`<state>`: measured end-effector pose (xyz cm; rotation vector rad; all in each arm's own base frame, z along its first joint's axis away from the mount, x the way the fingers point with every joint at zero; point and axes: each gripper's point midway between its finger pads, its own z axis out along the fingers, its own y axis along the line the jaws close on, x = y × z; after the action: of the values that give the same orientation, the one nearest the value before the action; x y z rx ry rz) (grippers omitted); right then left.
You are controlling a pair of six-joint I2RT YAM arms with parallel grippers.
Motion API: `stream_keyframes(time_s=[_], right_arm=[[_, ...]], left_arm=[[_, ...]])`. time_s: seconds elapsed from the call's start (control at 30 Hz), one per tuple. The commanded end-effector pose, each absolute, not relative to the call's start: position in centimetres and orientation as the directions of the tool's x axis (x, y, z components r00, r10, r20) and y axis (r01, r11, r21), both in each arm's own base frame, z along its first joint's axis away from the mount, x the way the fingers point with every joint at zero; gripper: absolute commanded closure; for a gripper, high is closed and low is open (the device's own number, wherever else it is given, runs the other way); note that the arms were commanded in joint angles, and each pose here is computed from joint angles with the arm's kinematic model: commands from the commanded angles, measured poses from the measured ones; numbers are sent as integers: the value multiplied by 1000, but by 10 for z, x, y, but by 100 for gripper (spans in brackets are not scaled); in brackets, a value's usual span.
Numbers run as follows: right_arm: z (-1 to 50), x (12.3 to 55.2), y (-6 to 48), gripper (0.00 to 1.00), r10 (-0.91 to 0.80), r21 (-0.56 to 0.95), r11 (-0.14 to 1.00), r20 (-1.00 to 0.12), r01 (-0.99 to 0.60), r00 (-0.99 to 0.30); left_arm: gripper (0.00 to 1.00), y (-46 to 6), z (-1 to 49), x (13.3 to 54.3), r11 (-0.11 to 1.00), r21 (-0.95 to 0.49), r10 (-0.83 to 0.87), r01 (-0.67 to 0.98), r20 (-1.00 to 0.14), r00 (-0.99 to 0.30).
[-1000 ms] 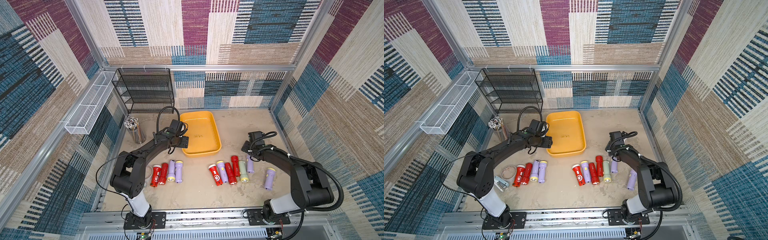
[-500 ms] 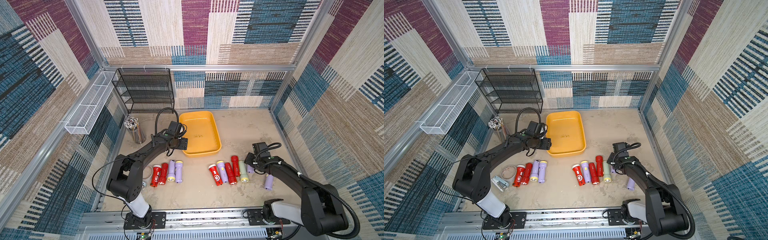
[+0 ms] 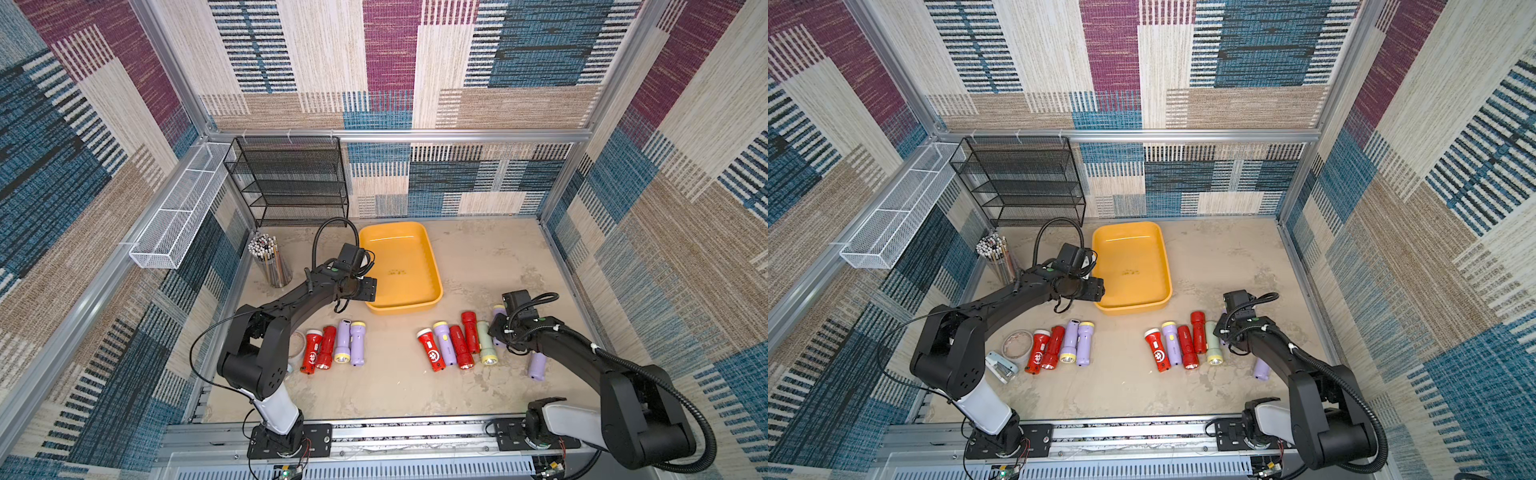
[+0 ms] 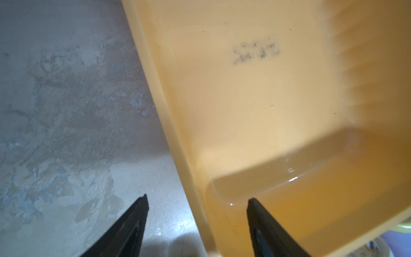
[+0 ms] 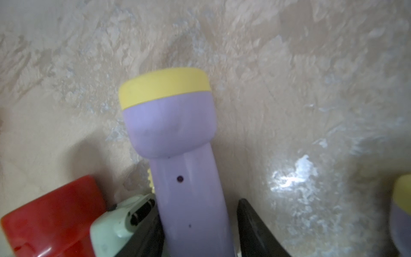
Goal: Put the flashlights into the storage boxes
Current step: Pick up the flashlight from the center of the board.
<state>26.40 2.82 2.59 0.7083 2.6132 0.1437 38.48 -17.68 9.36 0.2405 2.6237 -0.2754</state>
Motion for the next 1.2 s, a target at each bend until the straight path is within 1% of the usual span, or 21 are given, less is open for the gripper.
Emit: stream_keyframes(time_s=[0.0,0.2,0.4,0.6,0.73,0.97,1.17], right_arm=[[25,268,30,47,492,211,870,-383,445,-782],[28,271,30,58,478,204,878,-391,432,-786],[39,274,26,58,459,184,888,-413,421,-787],[58,291,25,62,425,170,904,-453,392,-783],[70,303,25,62,411,164,910,-478,381,-776],[112,333,32,62,395,212,918,-555,335,-732],[145,360,46,62,375,255,927,-607,274,-700]], left_arm=[[26,-179,95,387,965,-176,86,193,-482,-872],[26,-179,96,390,967,-164,94,196,-484,-870],[27,-179,92,390,968,-161,97,195,-476,-874],[28,-179,92,391,968,-155,103,197,-472,-875],[28,-177,94,392,970,-145,105,196,-475,-874],[29,-178,91,401,974,-117,118,191,-456,-882],[30,-173,84,411,981,-66,134,180,-437,-889]])
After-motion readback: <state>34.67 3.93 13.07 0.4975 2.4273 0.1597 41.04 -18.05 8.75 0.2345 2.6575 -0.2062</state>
